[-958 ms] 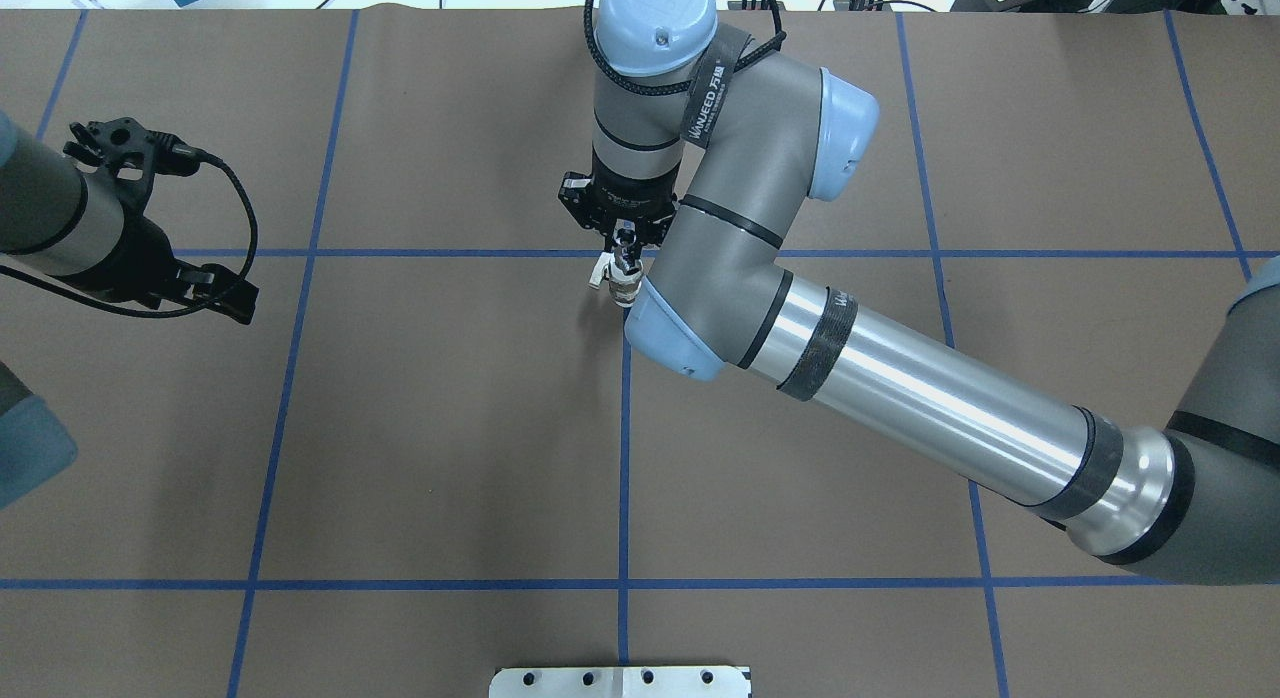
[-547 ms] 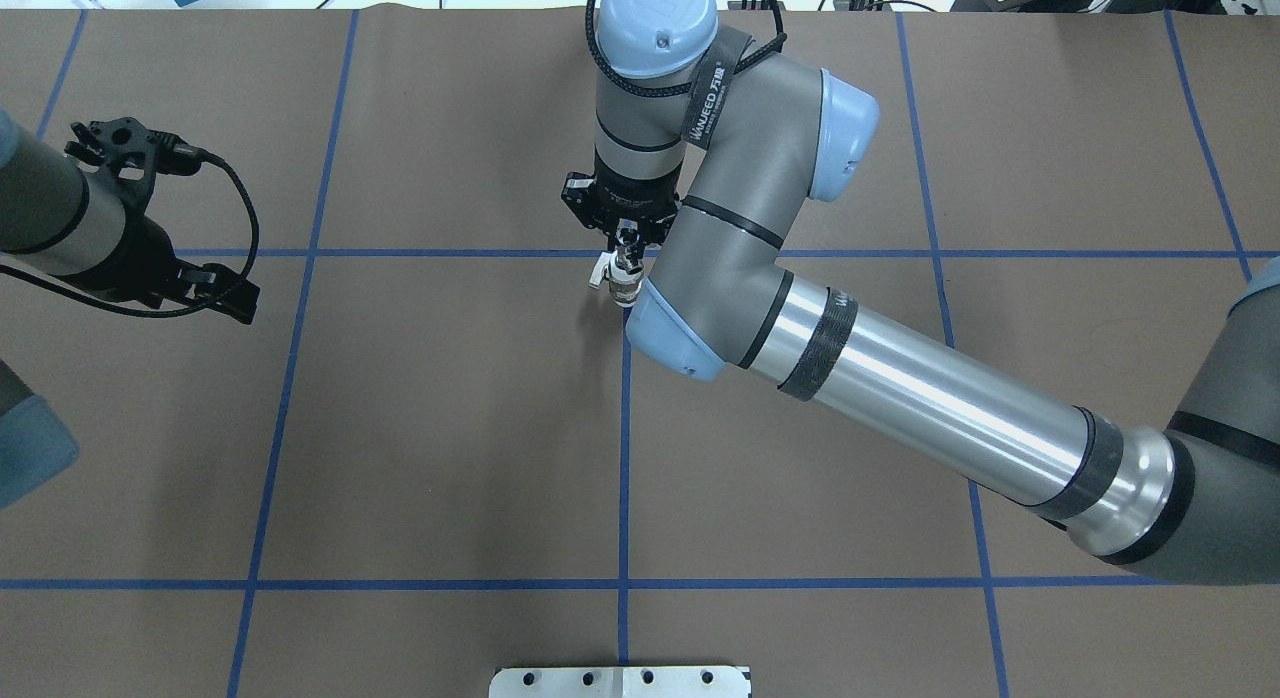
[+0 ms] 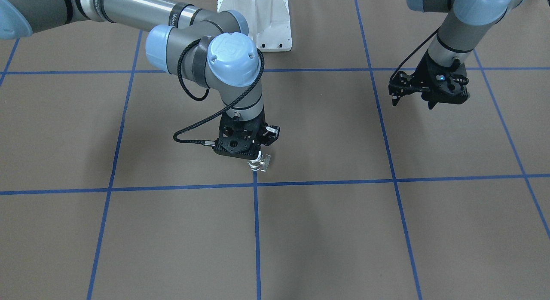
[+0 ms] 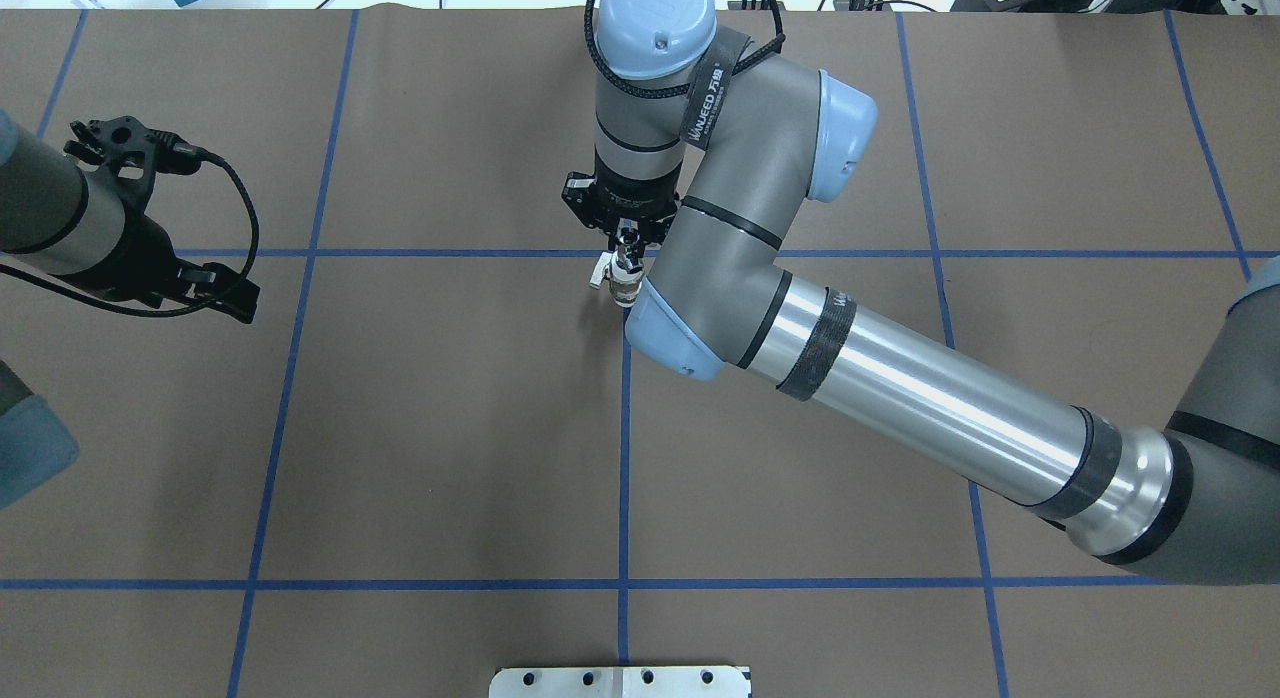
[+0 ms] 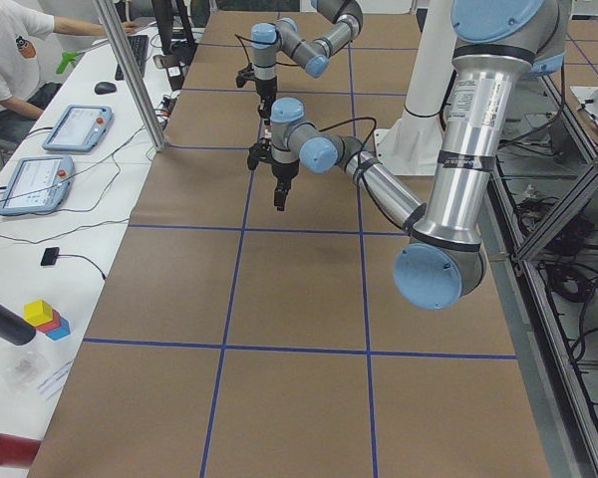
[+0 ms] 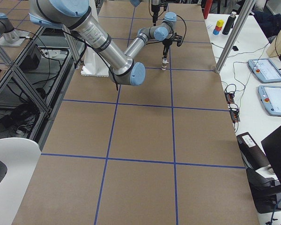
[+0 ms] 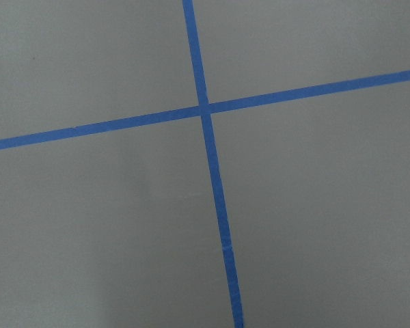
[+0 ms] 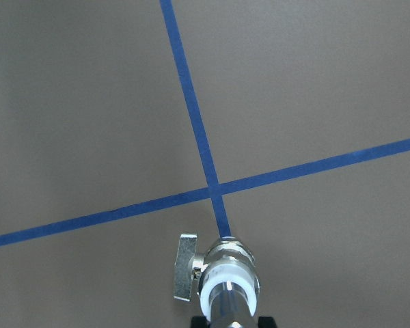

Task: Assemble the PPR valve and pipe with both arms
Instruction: 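Press and twist the fitting into the valve with the right gripper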

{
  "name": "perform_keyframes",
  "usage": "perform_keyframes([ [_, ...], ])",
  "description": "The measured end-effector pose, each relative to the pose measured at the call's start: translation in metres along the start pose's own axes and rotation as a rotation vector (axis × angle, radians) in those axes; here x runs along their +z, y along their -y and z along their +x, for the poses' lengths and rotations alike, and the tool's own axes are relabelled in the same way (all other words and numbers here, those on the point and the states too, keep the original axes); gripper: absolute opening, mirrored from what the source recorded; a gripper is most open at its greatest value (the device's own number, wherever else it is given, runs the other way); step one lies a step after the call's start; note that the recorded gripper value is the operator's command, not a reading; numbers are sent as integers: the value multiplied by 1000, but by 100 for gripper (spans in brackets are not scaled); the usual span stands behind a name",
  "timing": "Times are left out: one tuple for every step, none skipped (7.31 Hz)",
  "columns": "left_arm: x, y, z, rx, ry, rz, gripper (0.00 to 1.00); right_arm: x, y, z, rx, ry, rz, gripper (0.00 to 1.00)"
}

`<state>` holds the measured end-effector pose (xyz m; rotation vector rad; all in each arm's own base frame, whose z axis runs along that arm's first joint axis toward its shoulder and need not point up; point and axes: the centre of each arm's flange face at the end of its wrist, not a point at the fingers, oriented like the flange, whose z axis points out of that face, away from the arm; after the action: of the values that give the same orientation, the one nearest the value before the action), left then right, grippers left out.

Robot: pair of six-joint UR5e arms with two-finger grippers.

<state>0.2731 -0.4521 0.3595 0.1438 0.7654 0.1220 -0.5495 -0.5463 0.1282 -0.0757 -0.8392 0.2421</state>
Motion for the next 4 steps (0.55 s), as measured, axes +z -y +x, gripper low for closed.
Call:
perform_keyframes([
  [0,0,0,0,0,0,99,1,0,0,0,-2,-1,0],
  [-1,0,0,0,-1,0,99,3,0,1,-1,-5,-2,0],
  [-1,0,1,0,-2,1,99,5,0,1,-3,-8,-4,0],
  [-1,0,1,0,-3,1,99,9,0,1,-4,-9,-5,0],
])
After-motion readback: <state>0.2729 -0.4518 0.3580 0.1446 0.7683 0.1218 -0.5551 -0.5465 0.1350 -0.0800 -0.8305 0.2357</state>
